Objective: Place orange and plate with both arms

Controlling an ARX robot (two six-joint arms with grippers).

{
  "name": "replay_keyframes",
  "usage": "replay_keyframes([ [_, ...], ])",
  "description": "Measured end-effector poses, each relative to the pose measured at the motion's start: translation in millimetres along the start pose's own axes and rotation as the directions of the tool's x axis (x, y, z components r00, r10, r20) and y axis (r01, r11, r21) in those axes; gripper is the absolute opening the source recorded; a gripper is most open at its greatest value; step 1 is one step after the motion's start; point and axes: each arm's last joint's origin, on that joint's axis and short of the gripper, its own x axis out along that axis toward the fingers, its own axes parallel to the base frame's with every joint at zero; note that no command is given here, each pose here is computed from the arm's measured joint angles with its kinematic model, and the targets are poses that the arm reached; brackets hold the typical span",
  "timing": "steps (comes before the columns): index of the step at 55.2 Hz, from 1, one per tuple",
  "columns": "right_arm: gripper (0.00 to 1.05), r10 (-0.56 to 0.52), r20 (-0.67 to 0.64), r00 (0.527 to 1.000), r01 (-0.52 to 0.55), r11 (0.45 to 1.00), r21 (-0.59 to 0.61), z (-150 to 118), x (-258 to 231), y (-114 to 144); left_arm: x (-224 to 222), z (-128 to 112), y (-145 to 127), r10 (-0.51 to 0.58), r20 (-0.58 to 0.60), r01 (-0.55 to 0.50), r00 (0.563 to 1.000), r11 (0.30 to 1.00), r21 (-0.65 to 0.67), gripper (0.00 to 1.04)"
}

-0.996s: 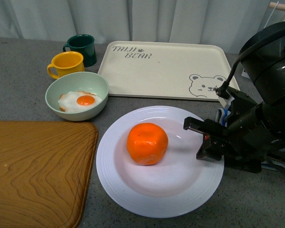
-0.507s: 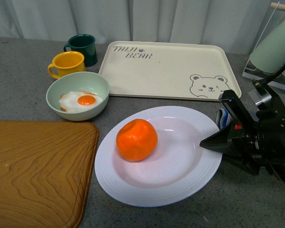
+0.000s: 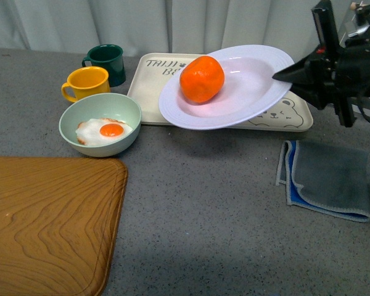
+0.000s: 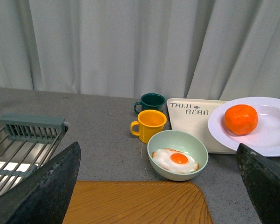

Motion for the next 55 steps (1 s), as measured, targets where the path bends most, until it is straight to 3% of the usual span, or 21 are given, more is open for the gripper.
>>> replay_keyframes([
  [14, 0.01, -0.014, -0.027, 1.0, 0.015, 1.0, 0.019, 28.5, 62.3, 4.2, 0.0, 0.0, 0.0, 0.0, 0.0, 0.0, 1.0, 1.0, 0.0, 0.98],
  [28, 0.02, -0.105, -0.023, 0.994, 0.105, 0.994, -0.008, 43.2, 96.0, 0.2, 0.0, 0.0, 0.0, 0.0, 0.0, 0.0, 1.0, 1.0, 0.0, 0.98],
  [44, 0.47, -0.249, 0.054, 0.967, 0.255, 0.957, -0.137, 29.7, 78.8, -19.5, 0.0, 0.0, 0.0, 0.0, 0.0, 0.0, 1.0, 1.0, 0.0, 0.98],
  [55, 0.78, -0.269, 0.109, 0.957, 0.29, 0.909, -0.299, 21.2, 44.2, -3.7, 0.0, 0.0, 0.0, 0.0, 0.0, 0.0, 1.0, 1.0, 0.0, 0.98],
])
